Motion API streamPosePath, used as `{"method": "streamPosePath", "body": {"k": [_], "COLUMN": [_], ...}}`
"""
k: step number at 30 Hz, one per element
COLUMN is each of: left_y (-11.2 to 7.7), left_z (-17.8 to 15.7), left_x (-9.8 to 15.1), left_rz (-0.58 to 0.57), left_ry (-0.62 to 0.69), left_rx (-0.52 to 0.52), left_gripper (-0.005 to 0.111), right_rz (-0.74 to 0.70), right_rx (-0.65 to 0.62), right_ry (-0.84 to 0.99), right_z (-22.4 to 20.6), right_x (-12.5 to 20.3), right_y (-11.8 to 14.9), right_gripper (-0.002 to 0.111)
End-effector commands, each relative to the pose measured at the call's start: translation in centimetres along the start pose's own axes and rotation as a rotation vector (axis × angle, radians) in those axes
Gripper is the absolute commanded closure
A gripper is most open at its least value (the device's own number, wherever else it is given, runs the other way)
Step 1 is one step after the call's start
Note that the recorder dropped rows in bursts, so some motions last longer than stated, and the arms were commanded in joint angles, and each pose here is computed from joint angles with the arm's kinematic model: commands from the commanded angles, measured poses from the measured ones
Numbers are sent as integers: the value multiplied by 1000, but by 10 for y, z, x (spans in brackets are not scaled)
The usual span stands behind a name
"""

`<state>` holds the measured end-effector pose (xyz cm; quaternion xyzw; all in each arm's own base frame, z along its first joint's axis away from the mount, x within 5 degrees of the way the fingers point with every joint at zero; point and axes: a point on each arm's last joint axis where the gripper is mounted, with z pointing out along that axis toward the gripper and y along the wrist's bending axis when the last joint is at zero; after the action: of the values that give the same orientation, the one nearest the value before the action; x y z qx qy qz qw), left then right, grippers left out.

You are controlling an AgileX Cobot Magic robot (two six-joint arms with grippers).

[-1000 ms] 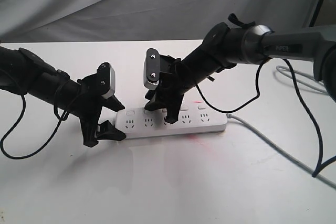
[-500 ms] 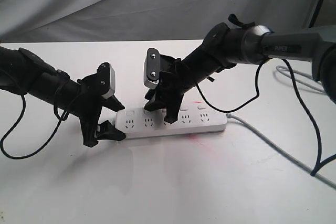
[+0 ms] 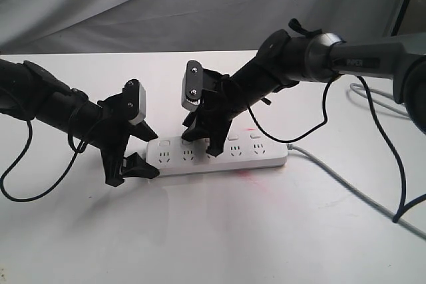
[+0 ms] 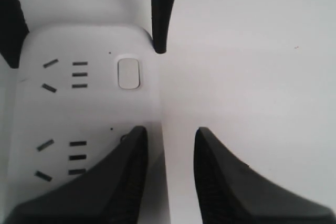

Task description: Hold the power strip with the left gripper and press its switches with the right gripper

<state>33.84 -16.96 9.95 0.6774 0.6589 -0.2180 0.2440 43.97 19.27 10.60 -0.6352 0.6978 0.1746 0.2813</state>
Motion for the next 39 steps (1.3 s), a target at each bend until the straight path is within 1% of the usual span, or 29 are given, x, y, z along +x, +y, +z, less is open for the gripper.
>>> {"method": "streamPosePath", "body": {"k": [1, 5, 8, 11, 17, 24, 39], "left_y": [0, 0, 0, 0, 0, 0, 0], "left_z": [1, 1, 1, 1, 1, 1, 1], "left_x": [2, 2, 2, 2, 2, 2, 2], "left_rz": [34, 34, 34, 34, 34, 34, 34], "left_ry": [26, 26, 26, 26, 26, 26, 26], "left_rx": [-2, -2, -2, -2, -2, -2, -2], "left_gripper": [40, 40, 40, 40, 40, 40, 40], "right_rz": [-22, -35, -60, -78, -44, -14, 16], "right_rx": [-25, 17, 22, 27, 20, 64, 67], "right_ry": [14, -26, -41, -14, 10, 52, 40], "right_z": [2, -19, -33, -45, -61, -55, -44], "right_x": [-2, -20, -30, -29, -15, 5, 7], "right_y": [8, 4, 5, 3, -4, -4, -4], "right_gripper": [78, 78, 78, 78, 78, 78, 78]}}
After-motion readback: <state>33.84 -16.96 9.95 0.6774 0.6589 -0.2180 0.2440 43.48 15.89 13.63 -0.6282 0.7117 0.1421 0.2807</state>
